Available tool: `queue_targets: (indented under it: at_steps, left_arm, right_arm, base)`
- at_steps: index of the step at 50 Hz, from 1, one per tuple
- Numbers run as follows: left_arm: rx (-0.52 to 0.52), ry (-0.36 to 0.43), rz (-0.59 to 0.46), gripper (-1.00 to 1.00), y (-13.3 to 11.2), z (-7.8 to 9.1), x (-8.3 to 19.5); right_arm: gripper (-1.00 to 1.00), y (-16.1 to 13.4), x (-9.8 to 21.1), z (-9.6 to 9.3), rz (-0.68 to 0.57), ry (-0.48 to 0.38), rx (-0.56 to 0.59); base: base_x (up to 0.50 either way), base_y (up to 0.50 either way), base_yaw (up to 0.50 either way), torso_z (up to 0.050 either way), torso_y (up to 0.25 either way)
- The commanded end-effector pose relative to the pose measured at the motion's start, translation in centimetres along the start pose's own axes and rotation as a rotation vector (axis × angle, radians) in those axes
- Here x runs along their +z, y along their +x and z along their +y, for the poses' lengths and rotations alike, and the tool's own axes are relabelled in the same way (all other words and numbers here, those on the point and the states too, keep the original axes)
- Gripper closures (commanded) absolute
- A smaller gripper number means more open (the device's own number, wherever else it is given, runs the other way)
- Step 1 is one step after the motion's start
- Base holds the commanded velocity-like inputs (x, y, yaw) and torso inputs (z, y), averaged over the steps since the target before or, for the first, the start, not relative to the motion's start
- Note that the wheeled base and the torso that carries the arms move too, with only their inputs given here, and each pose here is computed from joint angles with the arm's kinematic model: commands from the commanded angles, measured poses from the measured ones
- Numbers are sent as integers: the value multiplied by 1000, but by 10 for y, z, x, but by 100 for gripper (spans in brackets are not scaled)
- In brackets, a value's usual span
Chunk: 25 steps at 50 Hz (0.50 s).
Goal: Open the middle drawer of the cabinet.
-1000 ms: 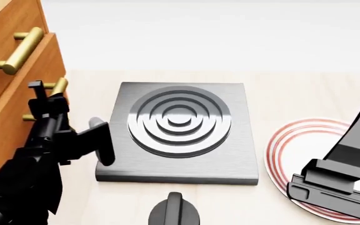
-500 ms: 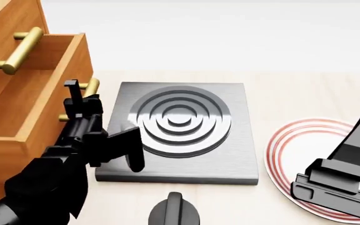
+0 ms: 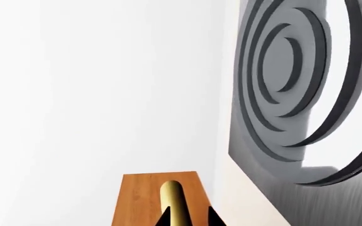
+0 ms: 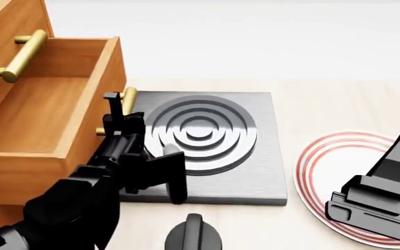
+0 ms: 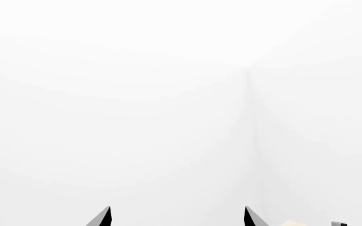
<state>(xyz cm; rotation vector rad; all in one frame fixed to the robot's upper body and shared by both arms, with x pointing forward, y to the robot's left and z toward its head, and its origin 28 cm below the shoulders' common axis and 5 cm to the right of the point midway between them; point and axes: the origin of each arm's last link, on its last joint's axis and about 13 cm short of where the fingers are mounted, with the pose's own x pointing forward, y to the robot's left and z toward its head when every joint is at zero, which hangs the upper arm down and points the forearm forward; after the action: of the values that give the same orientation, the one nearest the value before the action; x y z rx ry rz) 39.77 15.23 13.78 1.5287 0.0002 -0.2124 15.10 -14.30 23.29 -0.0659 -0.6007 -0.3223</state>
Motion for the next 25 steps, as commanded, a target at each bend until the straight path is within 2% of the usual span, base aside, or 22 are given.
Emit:
queue_targets:
  at_steps: [1,11,23,24,25]
  left_arm:
    - [129,57,-109,100,-3,14,26]
    - [146,60,-179,100,-13,19,43]
    - [162,41,-191,100,-14,18,44]
    - [170,44,-190,-100,-14,19,44]
    - [191,37,-195,-100,-14,20,44]
  right_arm:
    - [-100,0,-1,0,1,0,0]
    - [-100,0,1,-1,0,2,-2]
    - [-100,0,1,-1,0,2,-2]
    - [-100,0,0,-1,0,1,-2]
    - [-100,0,0,-1,1,1,-2]
  base:
    - [0,0,0,0,0]
    - [0,0,0,0,5]
    - [0,0,0,1,3]
    - [0,0,0,0,0]
    - [0,0,0,0,0]
